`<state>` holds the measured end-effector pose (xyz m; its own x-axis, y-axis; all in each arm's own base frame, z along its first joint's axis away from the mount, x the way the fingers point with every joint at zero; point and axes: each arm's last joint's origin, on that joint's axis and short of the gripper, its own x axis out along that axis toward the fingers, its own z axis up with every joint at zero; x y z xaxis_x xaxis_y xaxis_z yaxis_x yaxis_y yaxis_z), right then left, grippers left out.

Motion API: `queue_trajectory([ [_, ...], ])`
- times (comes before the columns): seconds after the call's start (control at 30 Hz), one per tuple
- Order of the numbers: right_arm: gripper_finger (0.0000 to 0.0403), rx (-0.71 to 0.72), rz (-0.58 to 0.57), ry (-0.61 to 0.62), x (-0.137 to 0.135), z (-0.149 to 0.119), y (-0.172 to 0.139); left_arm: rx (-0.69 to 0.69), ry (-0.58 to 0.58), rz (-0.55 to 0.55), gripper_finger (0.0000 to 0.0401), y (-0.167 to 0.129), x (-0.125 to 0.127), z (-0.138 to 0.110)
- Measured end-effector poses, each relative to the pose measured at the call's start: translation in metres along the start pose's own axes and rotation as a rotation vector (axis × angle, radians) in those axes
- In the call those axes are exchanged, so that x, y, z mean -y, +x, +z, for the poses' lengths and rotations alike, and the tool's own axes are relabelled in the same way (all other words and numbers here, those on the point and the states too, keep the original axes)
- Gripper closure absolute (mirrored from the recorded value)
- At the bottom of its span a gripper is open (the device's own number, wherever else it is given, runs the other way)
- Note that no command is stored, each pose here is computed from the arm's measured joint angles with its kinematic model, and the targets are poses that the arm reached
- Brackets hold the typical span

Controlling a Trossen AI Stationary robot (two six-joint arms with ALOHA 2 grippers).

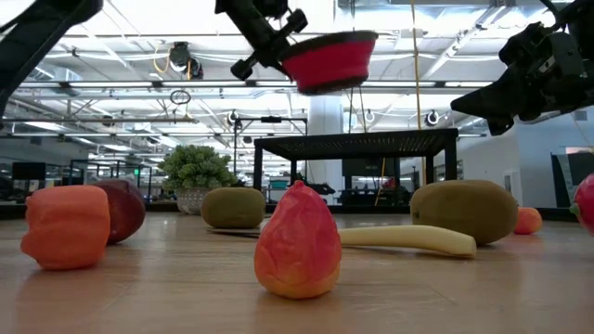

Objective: Pick & Place Fruit
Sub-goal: Put the red strainer bowl on the shelf

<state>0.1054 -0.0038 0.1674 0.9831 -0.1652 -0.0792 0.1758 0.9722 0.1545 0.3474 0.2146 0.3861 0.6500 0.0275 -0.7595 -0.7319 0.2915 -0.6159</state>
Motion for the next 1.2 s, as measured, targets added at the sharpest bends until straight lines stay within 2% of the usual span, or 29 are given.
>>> queue_trajectory([
  [0.47, 0.0403, -0.007, 0.000, -0.001, 0.000, -0.001, 0.000, -0.039, -0.009, 0.227, 0.0401, 0.025, -0.018, -0.002],
  [0.83, 0.0403, -0.008, 0.000, -0.001, 0.000, -0.001, 0.000, -0.110, 0.020, 0.212, 0.0401, 0.051, -0.025, 0.001],
  [1.2, 0.0403, -0.019, -0.002, -0.003, 0.000, -0.002, 0.000, -0.100, 0.018, 0.212, 0.0401, 0.050, -0.030, 0.006],
])
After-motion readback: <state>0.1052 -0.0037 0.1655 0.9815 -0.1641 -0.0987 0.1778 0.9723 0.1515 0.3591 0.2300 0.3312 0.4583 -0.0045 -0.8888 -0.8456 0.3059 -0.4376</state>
